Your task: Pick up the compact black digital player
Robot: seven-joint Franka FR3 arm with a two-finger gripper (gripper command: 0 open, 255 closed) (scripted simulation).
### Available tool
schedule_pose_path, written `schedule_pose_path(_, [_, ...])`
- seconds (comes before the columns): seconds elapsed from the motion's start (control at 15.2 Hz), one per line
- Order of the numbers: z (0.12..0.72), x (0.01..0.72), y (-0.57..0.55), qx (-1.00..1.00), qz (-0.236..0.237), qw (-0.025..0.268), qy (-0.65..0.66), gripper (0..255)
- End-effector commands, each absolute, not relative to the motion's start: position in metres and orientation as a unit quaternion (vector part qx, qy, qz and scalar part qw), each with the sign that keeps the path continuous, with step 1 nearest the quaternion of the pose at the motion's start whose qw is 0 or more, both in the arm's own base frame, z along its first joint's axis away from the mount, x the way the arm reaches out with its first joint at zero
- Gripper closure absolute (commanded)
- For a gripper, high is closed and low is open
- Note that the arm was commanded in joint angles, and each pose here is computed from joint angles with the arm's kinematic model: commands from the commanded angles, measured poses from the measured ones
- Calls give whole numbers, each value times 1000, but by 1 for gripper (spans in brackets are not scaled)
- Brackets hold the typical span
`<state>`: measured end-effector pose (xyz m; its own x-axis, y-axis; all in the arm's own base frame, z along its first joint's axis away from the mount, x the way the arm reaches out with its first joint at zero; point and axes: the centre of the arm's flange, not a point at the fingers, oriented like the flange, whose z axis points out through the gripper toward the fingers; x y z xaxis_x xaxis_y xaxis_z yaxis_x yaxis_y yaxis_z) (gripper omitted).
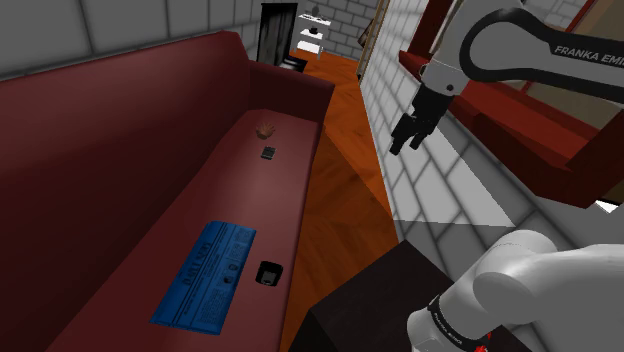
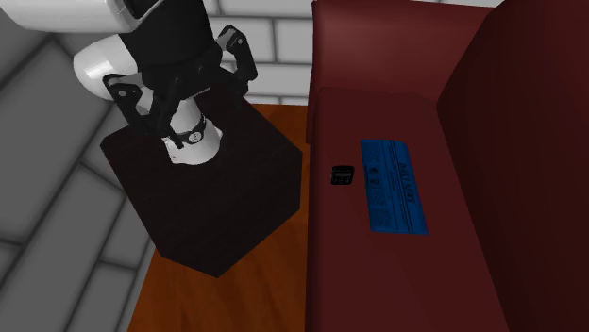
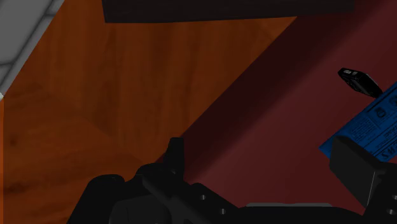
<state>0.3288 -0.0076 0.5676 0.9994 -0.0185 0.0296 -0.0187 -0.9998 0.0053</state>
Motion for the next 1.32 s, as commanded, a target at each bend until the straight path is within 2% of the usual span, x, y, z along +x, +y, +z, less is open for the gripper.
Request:
schedule_pose_path(0.0, [568,329,-8,1000,15,3,-9,0])
schedule_pose_path(1.25, [373,351,144,997,19,-15,-67,0])
